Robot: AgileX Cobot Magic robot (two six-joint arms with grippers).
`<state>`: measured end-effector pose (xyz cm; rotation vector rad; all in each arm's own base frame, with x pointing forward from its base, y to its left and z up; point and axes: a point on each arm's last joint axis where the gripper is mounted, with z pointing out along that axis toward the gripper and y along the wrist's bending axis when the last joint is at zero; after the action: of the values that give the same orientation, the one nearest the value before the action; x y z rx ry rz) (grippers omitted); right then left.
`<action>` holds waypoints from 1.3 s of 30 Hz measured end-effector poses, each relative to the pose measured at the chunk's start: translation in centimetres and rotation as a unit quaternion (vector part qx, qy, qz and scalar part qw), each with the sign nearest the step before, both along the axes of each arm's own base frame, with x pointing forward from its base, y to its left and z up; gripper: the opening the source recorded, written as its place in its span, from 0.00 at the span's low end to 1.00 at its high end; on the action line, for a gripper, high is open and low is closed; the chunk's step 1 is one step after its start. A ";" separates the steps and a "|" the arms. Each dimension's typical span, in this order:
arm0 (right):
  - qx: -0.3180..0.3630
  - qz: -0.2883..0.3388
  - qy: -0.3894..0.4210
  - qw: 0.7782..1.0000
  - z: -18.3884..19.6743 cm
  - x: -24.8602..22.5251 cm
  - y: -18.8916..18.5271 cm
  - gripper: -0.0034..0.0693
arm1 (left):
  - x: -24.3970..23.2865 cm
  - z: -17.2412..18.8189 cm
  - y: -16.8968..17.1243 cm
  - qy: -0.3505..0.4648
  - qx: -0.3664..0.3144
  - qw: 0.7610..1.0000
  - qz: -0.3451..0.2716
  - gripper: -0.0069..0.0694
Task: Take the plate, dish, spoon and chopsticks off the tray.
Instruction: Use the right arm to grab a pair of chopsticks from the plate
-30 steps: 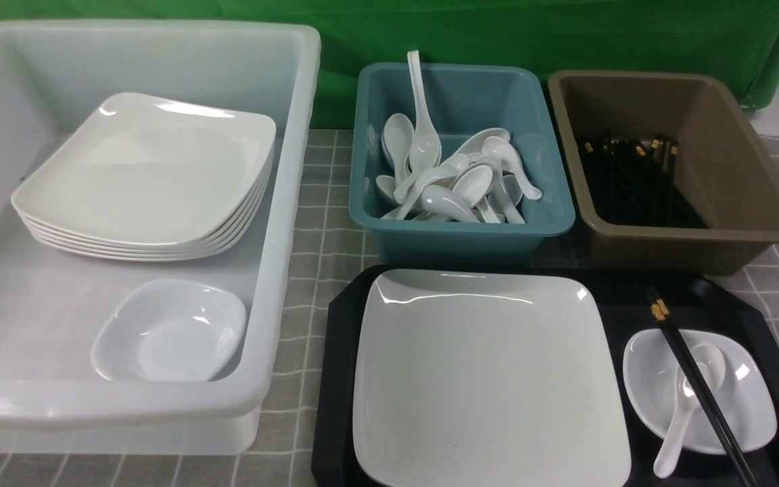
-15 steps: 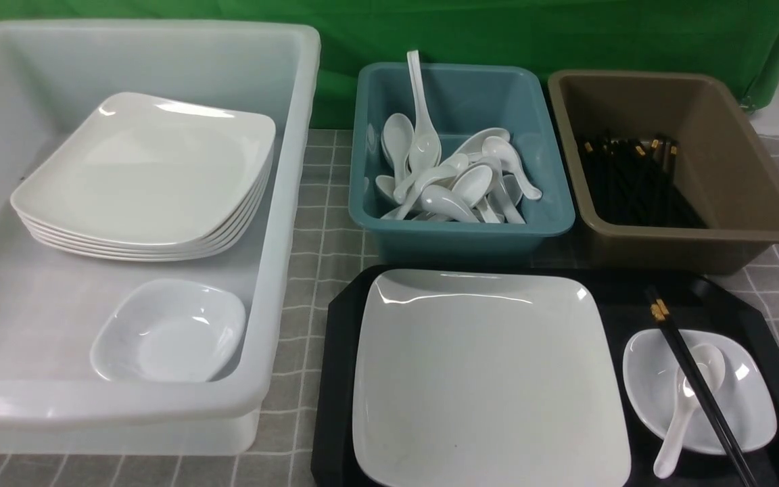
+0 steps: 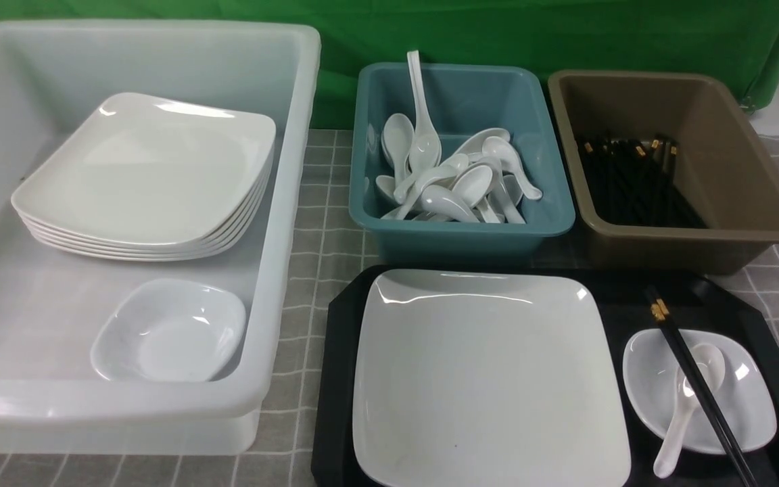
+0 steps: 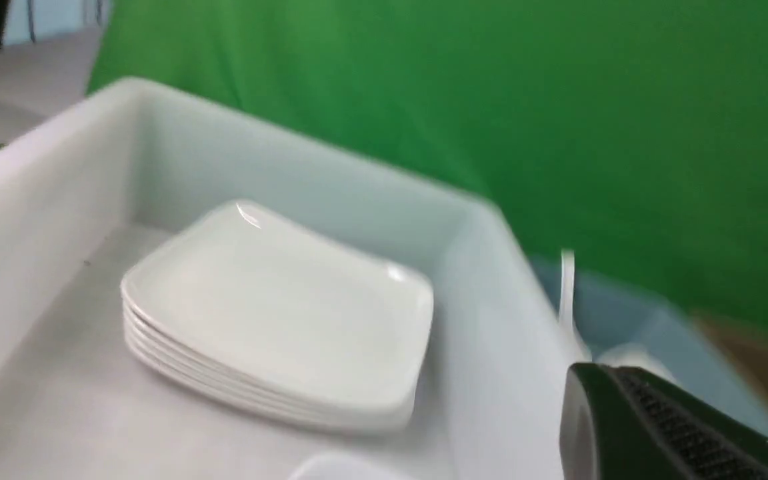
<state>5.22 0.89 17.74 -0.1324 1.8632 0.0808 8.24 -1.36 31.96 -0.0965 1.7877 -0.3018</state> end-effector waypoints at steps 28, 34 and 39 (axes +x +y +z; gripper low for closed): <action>0.298 -0.054 -0.076 0.950 2.4 0.4 0.0 0.36 | 9.3 -1.5 -6.1 0.177 0.069 0.963 -0.191 0.10; 0.193 0.018 0.061 0.979 7.5 1.8 1.5 0.27 | 9.0 -1.2 -7.0 0.150 0.089 0.955 -0.241 0.10; 0.090 0.072 0.217 0.969 10.5 6.0 3.1 0.30 | 8.4 -1.0 -7.4 0.144 0.095 0.946 -0.274 0.10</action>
<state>11.18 3.97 28.24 -0.1303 2.2700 0.4067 16.61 -8.81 30.96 0.5267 2.1049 -0.5290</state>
